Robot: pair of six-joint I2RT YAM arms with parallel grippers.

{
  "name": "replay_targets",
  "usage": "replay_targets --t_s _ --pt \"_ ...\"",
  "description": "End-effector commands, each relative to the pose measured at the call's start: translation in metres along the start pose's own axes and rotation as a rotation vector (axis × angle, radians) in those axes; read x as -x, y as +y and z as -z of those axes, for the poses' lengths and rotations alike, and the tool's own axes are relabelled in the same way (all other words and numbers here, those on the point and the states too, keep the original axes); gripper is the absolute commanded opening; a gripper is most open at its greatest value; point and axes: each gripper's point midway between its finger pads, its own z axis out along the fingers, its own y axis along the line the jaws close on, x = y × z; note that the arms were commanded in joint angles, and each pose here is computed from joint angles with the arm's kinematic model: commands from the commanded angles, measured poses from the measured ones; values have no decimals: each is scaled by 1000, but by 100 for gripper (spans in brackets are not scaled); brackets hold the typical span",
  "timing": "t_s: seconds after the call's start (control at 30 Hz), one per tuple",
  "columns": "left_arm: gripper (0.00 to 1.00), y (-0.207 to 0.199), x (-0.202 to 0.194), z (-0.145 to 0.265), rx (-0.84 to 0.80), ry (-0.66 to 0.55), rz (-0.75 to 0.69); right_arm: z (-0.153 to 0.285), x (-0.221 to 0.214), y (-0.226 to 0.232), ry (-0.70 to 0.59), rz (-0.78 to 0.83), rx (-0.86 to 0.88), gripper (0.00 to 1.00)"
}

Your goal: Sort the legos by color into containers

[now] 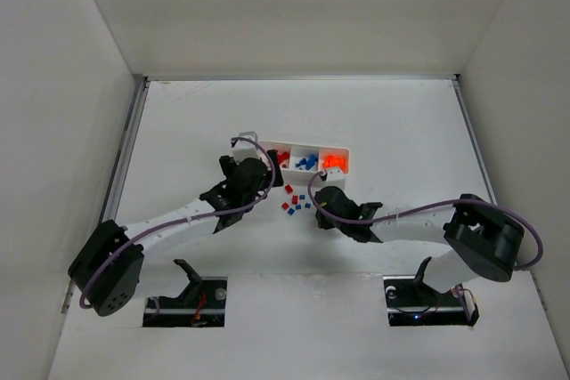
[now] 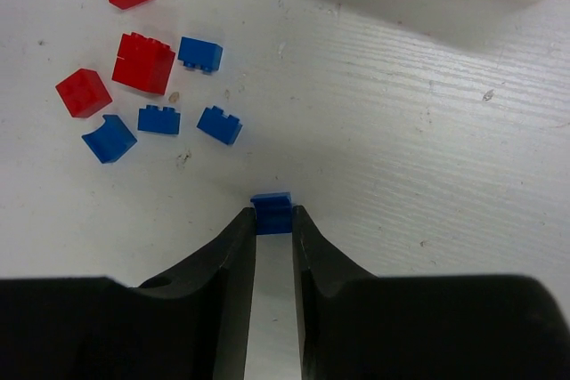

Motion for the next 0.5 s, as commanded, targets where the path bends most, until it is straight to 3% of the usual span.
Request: replay_targets --t_s 0.0,0.23,0.47 --pt "100 1 -14 4 13 36 -76 4 -4 2 16 5 -4 24" --pt "100 -1 -50 18 -33 80 -113 34 30 13 -76 -43 64 24" --pt "100 -23 -65 37 -125 85 -136 33 113 14 -211 -56 94 24"
